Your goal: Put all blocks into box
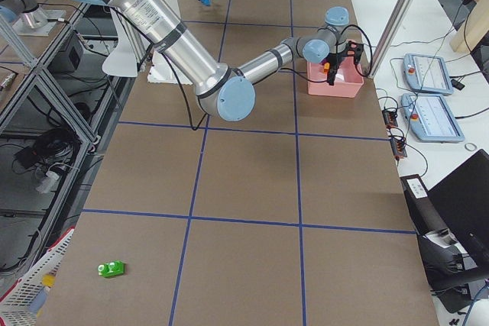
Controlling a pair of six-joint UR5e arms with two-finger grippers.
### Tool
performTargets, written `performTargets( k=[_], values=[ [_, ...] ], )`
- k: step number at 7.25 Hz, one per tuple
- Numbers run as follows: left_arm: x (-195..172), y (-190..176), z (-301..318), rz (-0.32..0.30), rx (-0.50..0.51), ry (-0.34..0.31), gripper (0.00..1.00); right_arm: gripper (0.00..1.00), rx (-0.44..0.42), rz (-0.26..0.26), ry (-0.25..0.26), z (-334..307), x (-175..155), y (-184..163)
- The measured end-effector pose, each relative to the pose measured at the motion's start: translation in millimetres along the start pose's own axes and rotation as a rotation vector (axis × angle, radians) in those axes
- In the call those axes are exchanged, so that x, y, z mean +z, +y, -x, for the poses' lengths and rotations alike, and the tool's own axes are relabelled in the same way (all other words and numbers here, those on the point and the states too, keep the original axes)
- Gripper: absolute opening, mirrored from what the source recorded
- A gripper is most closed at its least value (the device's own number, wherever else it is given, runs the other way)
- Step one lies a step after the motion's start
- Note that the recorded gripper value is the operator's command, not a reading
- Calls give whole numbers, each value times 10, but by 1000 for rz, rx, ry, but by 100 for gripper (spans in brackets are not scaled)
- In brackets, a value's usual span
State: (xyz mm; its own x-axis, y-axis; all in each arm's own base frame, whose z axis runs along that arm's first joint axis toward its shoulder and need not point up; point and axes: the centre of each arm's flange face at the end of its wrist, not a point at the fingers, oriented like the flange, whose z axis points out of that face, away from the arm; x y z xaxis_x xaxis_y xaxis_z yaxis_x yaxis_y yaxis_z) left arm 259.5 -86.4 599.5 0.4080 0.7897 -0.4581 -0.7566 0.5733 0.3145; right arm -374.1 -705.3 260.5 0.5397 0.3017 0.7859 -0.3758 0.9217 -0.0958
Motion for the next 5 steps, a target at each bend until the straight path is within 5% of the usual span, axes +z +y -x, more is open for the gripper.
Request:
performTargets(
  k=[1, 2, 3, 5],
  values=[
    [56, 40, -12, 13, 1, 1, 66, 100, 0, 0, 0, 0, 0, 0],
    [94, 69, -12, 20, 3, 2, 26, 100, 0, -1, 0, 0, -3, 0],
    [117, 89, -1, 25, 2, 0, 0, 100, 0, -2, -1, 0, -7, -2],
    [119, 164, 63, 39, -3, -8, 0, 100, 0, -2, 0, -3, -6, -2]
  ],
)
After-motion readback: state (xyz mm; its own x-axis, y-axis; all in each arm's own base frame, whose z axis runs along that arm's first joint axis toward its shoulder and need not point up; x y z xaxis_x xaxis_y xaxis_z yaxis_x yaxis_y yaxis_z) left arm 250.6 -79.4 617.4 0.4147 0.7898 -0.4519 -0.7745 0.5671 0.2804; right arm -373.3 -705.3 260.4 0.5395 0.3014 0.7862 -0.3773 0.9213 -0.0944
